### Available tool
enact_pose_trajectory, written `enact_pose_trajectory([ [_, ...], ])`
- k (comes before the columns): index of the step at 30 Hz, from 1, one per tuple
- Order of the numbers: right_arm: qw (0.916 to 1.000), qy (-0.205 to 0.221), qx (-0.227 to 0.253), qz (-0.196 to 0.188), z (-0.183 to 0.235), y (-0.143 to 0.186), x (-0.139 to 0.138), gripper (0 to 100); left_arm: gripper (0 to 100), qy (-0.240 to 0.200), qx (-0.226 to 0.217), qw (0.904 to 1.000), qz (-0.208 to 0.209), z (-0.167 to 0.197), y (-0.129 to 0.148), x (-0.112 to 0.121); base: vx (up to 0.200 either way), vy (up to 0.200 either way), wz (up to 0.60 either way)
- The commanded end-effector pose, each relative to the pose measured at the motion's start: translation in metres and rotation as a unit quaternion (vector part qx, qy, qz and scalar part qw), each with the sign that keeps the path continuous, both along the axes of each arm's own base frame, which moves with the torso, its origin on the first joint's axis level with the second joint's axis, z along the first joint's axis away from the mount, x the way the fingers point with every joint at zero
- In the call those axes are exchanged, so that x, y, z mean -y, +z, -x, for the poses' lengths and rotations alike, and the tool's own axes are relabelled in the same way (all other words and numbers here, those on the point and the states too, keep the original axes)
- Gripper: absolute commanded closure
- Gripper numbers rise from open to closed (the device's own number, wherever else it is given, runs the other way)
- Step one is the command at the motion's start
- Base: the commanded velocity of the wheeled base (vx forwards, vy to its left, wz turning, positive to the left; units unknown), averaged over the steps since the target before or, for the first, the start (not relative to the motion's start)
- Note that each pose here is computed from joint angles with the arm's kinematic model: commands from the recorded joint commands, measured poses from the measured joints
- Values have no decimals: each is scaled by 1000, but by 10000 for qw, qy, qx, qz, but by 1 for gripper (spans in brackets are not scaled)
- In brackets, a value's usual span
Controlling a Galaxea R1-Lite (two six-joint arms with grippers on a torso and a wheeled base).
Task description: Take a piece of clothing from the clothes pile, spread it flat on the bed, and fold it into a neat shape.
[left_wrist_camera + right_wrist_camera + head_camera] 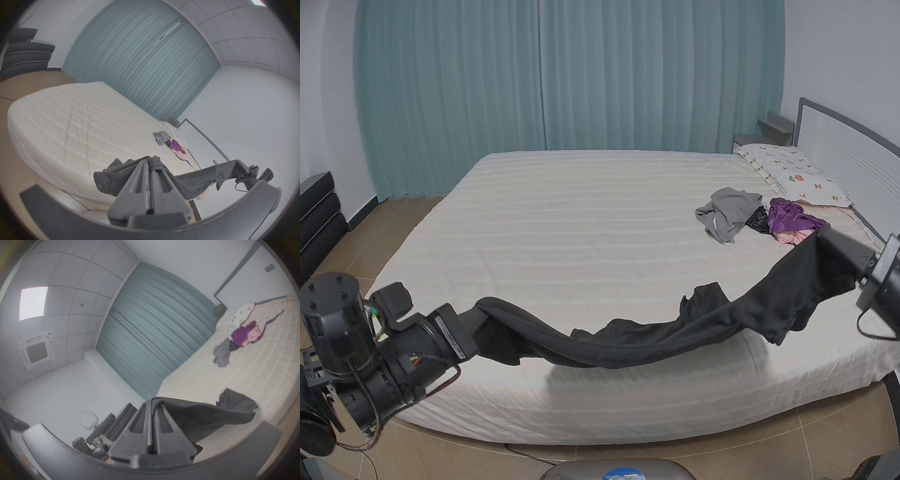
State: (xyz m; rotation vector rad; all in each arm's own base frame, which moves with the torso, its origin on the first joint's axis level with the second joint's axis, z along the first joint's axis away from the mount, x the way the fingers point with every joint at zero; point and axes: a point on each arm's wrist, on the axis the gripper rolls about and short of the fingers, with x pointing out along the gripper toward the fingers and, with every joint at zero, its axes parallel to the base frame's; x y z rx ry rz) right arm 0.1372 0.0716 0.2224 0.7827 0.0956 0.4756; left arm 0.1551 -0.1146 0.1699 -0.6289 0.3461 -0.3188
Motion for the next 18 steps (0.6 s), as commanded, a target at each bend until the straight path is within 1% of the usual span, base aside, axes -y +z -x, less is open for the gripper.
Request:
enact_pose_trajectory([
  [1, 9955, -275, 883, -223, 20, 60, 19, 100, 100, 91, 579, 9978, 304, 7, 55, -10, 0, 0, 0],
  [3, 9953, -459, 833, -159, -1, 67, 17, 100, 100, 284, 654, 9968, 357, -4, 66, -12, 0, 0, 0],
  [4, 9954, -482, 820, -151, -3, 68, 17, 100, 100, 299, 648, 9968, 352, -6, 66, -12, 0, 0, 0],
  [6, 9956, -695, 624, -34, -35, 67, 13, 100, 100, 453, 600, 9967, 315, -28, 69, -5, 0, 0, 0],
  [8, 9957, -755, 523, 85, -53, 62, 9, 100, 100, 545, 506, 9969, 248, -43, 66, -3, 0, 0, 0],
  [10, 9955, -797, 466, 232, -75, 55, 3, 100, 100, 586, 336, 9976, 162, -61, 57, 2, 200, 0, 0],
  [12, 9947, -825, 513, 328, -95, 47, -2, 100, 100, 687, 254, 9972, 122, -78, 52, 4, 200, 0, 0],
  [18, 9896, -1151, 688, 512, -155, 24, -7, 100, 100, 895, 259, 9956, 128, -123, 37, 10, 200, 0, 0],
])
